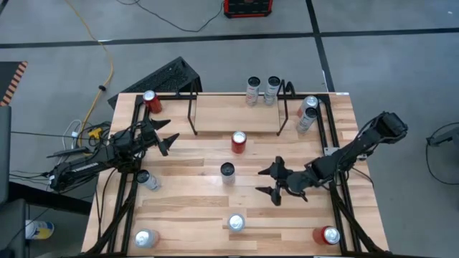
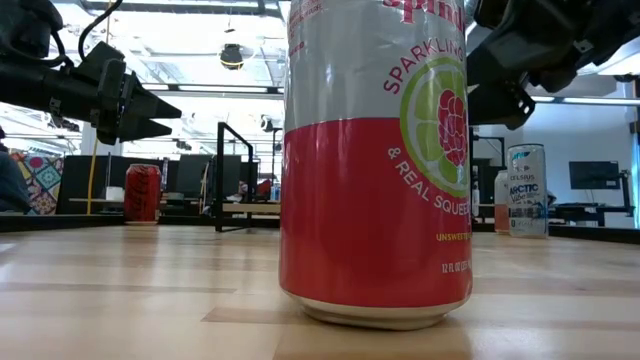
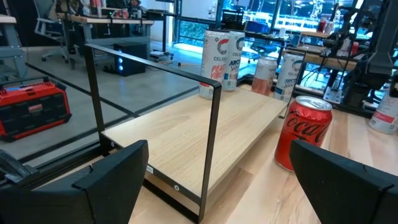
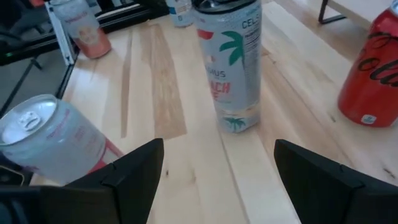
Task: Place canned beverage on shelf
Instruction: Put the middle red black soda can on the shelf
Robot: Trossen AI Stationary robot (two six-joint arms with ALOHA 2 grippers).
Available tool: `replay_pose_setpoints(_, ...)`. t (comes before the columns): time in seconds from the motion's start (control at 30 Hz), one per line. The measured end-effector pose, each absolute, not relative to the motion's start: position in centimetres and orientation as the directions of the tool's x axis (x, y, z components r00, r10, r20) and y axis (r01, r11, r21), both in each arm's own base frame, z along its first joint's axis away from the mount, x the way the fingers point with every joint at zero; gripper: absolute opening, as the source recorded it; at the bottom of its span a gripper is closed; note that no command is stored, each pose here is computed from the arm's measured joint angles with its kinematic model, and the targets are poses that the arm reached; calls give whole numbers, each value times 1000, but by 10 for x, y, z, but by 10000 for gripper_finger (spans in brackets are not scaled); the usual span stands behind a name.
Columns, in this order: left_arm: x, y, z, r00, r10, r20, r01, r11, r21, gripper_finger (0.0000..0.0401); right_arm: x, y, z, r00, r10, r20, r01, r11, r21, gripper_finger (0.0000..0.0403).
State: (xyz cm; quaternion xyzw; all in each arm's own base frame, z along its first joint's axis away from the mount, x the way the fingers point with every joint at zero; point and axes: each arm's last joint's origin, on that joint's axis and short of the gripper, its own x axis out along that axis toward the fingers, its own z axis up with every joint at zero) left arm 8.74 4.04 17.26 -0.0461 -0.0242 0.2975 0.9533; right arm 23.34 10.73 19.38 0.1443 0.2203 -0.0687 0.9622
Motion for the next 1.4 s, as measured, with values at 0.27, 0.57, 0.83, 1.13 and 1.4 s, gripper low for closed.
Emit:
replay_pose_setpoints(0.27, 87, 40, 173, 822, 570, 19, -565, 819, -102, 374, 240, 91, 194, 887, -130, -443, 246, 945, 216, 330)
replay_pose_setpoints(0.57, 87, 40, 173, 822, 569, 19, -565, 819, -102, 374, 242, 87, 194, 885, -145, -442, 263, 940, 218, 330)
replay_pose_setpoints(0.83, 87, 40, 172, 822, 570, 19, -565, 819, -102, 374, 239, 95, 195, 892, -113, -437, 229, 948, 222, 330)
replay_pose_setpoints(1.13, 87, 40, 173, 822, 570, 18, -565, 819, -102, 374, 242, 88, 195, 892, -139, -431, 249, 945, 212, 330)
replay_pose_setpoints(1.4, 87, 40, 173, 822, 570, 19, -565, 819, -102, 374, 246, 79, 195, 890, -138, -435, 244, 949, 197, 331)
